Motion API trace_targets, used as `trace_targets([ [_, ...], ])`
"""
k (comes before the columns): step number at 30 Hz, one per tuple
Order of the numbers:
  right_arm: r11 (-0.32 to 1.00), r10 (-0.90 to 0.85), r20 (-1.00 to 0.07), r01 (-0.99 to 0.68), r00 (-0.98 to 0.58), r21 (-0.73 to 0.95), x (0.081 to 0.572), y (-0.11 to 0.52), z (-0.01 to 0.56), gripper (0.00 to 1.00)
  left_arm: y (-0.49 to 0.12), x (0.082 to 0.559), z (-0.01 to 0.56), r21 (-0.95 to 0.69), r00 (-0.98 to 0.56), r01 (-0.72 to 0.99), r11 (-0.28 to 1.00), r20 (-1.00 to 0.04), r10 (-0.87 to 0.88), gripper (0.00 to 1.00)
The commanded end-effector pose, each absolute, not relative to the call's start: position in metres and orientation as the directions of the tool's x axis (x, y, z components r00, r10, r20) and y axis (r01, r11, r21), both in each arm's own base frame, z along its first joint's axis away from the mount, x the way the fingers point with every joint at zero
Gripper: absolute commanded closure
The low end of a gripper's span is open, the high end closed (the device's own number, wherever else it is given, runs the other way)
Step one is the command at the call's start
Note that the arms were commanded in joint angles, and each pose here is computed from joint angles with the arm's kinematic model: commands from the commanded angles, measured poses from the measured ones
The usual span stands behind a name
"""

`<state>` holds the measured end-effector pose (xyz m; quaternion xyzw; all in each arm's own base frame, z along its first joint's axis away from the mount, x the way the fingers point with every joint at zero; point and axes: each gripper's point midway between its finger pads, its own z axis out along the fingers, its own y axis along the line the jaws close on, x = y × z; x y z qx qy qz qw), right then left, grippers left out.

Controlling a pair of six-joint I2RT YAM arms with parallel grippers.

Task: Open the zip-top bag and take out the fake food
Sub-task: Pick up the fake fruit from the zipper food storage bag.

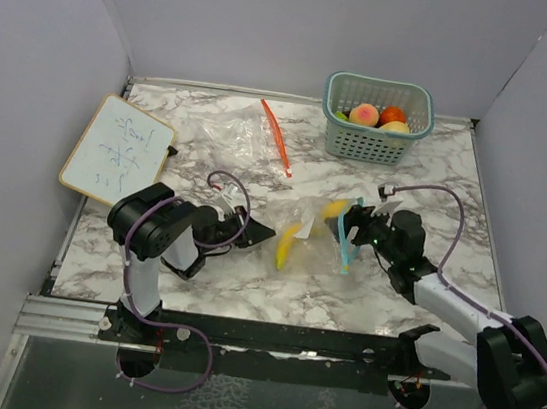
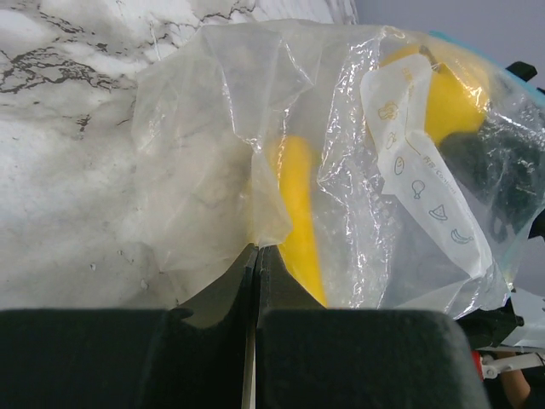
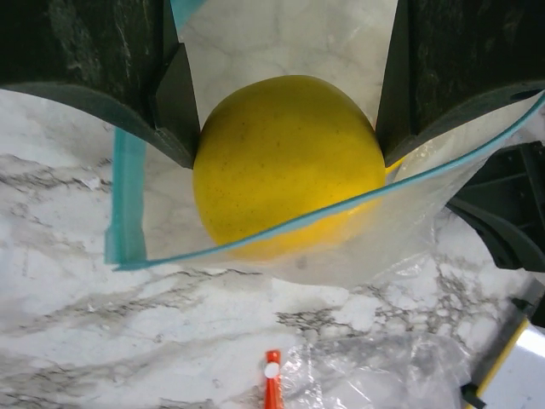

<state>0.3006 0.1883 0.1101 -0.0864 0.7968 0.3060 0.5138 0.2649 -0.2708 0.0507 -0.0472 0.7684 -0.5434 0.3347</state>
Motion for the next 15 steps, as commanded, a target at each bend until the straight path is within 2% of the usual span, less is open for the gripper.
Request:
trace_targets([
  [1,0.902,0.126,-0.863,-0.305,-0.489,0.305,0.294,0.147,0.101,0.39,-0.267,0.275,0.071,-0.869,-0.711,0.328,0.371,-0.486,-0.509,1.00],
  [9,0.939,0.186,-0.910,-0.204,-0.369,0.275,0.308,0.121,0.157,0.39,-0.258,0.274,0.072,-0.869,-0.700,0.318,0.380,-0.485,-0.523,1.00],
  [15,0.961,0.153,-0.932,-0.170,-0.328,0.217,0.361,0.112,0.184,0.39,-0.259,0.273,0.072,-0.869,-0.708,0.320,0.378,-0.484,-0.514,1.00],
])
